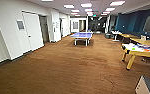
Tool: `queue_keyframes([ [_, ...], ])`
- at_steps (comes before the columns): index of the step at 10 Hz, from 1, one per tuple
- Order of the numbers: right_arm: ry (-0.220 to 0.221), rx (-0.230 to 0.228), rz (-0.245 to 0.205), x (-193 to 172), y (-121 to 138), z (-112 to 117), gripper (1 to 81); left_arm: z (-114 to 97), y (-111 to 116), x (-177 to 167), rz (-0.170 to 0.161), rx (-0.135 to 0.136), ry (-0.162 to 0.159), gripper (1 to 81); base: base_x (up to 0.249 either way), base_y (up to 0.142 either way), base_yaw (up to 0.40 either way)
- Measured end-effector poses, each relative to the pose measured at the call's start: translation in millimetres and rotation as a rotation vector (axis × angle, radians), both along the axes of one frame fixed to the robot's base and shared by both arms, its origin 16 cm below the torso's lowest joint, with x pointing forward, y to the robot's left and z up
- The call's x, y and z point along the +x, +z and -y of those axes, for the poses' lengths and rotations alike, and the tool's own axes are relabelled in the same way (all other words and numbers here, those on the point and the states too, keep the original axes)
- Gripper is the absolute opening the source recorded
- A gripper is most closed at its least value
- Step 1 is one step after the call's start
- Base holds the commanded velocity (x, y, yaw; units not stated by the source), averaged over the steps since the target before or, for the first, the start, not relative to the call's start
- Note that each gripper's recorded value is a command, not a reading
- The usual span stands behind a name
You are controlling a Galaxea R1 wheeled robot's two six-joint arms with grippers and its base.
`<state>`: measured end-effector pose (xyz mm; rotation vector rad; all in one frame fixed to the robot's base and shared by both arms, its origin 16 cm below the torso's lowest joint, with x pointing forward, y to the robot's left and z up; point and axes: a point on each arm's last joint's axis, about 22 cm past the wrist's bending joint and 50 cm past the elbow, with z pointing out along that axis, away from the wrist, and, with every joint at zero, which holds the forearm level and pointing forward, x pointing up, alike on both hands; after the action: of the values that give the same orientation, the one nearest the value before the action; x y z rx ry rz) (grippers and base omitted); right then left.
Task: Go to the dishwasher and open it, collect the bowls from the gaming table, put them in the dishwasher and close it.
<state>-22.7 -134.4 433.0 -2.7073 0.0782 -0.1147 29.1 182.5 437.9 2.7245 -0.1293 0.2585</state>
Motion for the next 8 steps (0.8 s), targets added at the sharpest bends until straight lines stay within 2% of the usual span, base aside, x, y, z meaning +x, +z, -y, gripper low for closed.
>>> queue_keyframes([
  [1,0.004,-0.001,-0.026,-18.4,-0.2,-0.4,81.1,-1.5,-1.4,-23.4,-0.036,0.003,-0.005,81.1,0.163,0.0,0.0],
  [2,0.011,-0.002,-0.054,-35.4,-0.1,-0.5,81.1,-2.3,-1.8,-35.2,-0.054,0.005,-0.008,81.1,0.164,0.0,0.0],
  [4,0.008,-0.002,-0.022,-13.8,-0.4,-0.2,81.1,1.2,-0.7,-12.5,-0.02,0.0,-0.005,81.1,0.164,0.0,0.0],
  [5,0.006,-0.001,-0.017,-11.9,-0.3,-0.3,81.1,1.0,-0.5,-9.3,-0.015,0.0,-0.003,81.1,0.17,0.0,0.0],
  [8,0.007,-0.001,-0.022,-14.9,-0.3,-0.2,81.1,2.1,-0.8,-16.6,-0.026,-0.001,-0.005,81.1,0.179,0.0,0.0],
])
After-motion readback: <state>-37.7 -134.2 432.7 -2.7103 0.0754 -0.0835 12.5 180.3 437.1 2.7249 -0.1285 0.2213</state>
